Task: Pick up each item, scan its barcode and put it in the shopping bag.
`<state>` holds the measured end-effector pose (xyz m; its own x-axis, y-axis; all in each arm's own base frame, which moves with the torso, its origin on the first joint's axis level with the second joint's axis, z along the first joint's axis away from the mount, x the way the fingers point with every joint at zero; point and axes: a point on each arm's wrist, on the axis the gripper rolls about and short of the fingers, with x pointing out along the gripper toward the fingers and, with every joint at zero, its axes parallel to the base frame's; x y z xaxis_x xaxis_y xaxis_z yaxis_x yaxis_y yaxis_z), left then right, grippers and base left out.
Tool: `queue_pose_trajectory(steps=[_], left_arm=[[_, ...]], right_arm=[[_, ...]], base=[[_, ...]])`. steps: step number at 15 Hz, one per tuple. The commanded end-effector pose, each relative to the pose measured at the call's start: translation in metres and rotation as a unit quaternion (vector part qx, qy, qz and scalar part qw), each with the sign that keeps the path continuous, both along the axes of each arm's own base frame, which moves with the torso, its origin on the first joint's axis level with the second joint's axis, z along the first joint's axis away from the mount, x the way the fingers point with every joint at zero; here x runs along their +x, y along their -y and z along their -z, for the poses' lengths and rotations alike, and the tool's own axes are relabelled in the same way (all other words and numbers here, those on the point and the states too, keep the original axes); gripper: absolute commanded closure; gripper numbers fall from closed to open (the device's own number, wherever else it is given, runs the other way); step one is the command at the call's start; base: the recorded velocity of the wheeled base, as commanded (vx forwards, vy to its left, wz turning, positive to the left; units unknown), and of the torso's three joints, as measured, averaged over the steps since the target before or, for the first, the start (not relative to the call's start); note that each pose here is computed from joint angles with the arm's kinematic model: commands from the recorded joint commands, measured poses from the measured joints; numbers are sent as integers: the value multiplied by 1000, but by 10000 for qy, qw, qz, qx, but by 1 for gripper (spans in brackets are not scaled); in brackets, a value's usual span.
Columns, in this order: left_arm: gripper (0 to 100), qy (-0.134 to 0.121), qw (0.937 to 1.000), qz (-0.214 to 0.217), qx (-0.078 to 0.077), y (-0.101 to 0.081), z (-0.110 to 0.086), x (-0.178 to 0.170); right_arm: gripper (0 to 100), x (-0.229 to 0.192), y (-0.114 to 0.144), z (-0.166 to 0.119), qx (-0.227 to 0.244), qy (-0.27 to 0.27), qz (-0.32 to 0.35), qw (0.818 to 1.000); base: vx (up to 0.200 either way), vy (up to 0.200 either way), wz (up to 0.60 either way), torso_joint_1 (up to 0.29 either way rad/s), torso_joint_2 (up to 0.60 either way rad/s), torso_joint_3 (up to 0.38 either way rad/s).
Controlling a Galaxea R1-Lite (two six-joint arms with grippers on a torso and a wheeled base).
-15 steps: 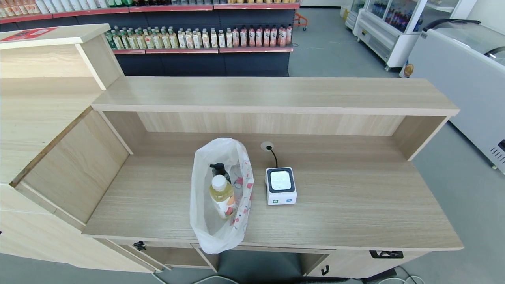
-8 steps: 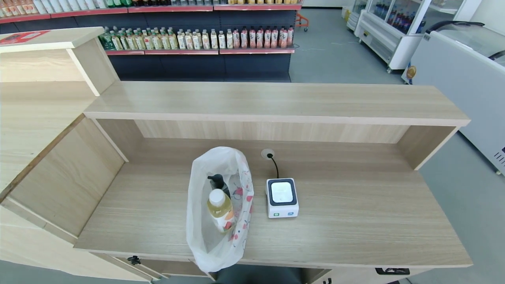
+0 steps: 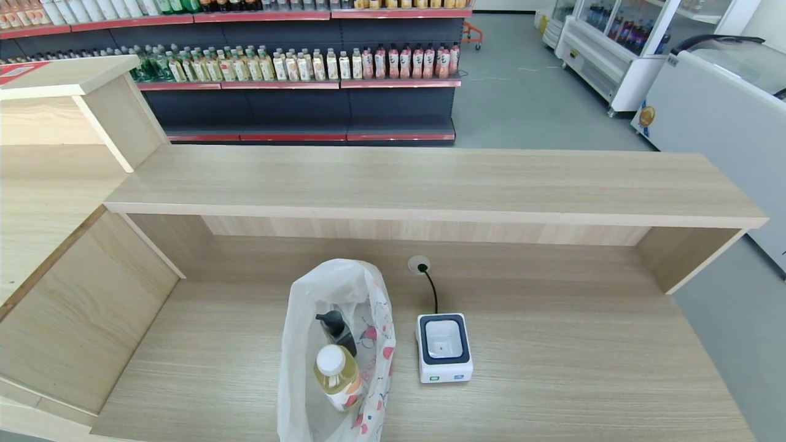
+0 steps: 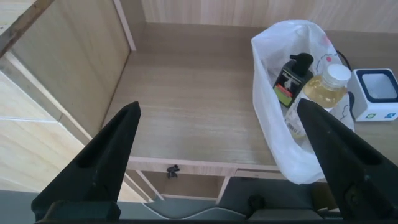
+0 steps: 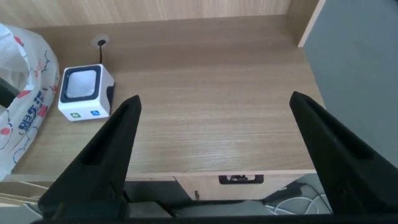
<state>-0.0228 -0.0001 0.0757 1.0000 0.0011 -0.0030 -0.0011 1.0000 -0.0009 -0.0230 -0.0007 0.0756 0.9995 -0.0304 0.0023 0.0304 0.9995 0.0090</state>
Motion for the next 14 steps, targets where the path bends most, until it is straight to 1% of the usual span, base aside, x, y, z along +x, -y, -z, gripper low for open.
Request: queue_pose_trajectory(steps=[1, 14], left_arm=[[0, 0, 10000, -2, -3, 0, 0, 0], [0, 7, 10000, -2, -3, 0, 0, 0]], right_arm=[[100, 0, 0, 0, 17, -11, 1, 10000], [100, 0, 0, 0, 17, -11, 9, 10000]], base=[[0, 0, 0, 0, 0, 0], [0, 0, 0, 0, 0, 0]])
